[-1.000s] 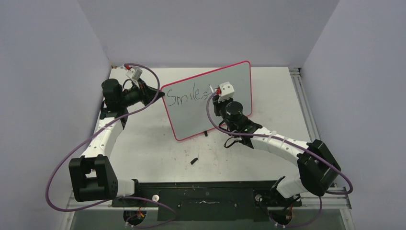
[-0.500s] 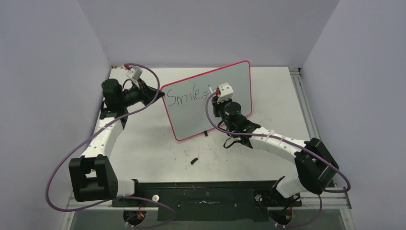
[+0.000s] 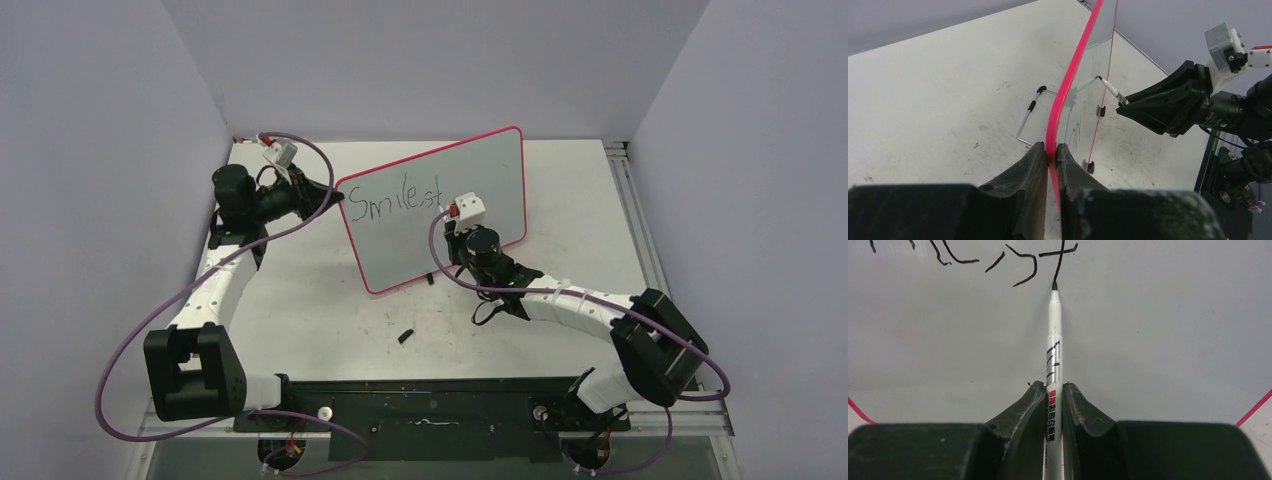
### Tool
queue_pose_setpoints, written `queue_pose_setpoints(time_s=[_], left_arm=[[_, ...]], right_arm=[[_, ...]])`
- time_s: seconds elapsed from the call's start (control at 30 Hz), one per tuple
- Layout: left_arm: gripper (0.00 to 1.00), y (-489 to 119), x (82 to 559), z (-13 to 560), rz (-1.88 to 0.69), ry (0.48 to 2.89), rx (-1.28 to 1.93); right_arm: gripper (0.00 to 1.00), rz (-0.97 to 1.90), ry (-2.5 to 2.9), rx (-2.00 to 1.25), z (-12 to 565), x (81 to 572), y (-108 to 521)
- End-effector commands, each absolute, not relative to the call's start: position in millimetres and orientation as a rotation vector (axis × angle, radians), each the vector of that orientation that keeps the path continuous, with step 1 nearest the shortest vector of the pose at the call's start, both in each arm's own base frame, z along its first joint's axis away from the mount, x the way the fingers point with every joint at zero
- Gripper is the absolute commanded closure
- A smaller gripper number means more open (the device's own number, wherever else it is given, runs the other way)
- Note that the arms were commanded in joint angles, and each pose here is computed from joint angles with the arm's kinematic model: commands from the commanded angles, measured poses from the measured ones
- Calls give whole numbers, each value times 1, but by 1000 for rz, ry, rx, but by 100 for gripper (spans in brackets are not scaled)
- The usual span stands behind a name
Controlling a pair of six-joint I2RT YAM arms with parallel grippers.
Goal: Write a sentence on the whiteboard
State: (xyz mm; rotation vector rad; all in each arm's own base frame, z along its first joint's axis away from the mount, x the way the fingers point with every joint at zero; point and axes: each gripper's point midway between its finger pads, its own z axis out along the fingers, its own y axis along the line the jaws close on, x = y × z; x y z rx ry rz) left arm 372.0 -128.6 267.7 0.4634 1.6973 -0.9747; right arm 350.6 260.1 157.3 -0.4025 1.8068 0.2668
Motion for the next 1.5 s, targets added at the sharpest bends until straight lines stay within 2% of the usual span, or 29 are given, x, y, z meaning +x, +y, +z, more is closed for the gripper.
queue_pose_setpoints(time_s=[0.0,0.57,1.47], left_arm=[[100,-129,367,280,-956,1651,503],[100,-129,367,281,-953,1649,503],[100,-129,367,281,-954,1648,504]], right_arm=[[95,289,1792,-375,167,345,258],[95,226,1670,-307,221,358,245],[95,199,1723,-327,201,379,247]])
